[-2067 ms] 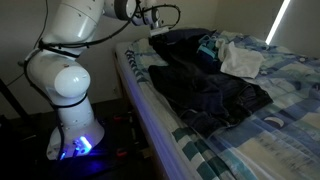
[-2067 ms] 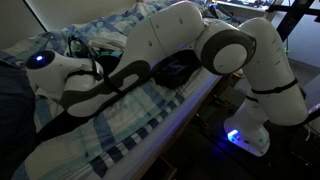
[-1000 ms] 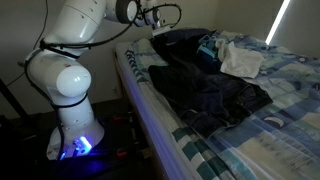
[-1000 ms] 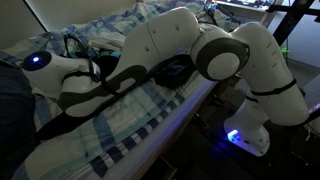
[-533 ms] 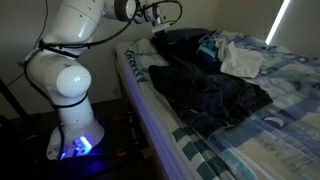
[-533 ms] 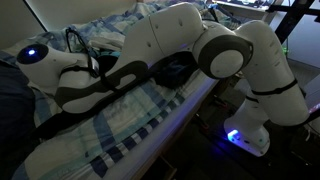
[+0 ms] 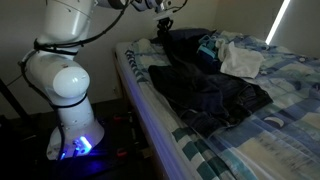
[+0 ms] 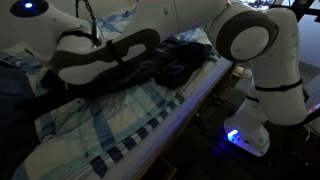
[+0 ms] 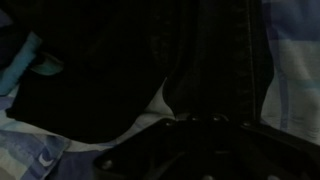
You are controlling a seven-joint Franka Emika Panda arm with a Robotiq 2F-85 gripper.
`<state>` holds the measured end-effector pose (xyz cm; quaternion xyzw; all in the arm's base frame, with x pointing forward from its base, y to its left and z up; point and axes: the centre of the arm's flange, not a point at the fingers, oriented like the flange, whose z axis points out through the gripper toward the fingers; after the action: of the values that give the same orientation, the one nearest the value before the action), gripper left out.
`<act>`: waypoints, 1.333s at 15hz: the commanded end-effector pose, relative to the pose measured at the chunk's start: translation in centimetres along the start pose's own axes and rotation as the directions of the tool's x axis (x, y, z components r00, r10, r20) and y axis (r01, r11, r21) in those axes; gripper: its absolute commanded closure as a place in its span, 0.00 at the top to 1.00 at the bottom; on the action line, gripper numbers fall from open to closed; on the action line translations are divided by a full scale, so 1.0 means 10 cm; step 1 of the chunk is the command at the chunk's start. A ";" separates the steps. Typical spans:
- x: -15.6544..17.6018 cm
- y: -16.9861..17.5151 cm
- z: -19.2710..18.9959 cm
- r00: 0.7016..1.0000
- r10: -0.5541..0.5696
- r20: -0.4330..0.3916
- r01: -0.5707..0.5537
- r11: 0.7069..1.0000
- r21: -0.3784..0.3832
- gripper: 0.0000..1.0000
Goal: Fold the pair of pants
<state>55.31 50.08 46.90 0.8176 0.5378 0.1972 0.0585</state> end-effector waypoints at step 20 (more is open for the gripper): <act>-2.30 0.75 -1.12 0.877 0.480 -0.041 -0.479 0.862 -0.164 0.01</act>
<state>51.01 27.76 53.02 0.9133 0.3201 0.2406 0.0751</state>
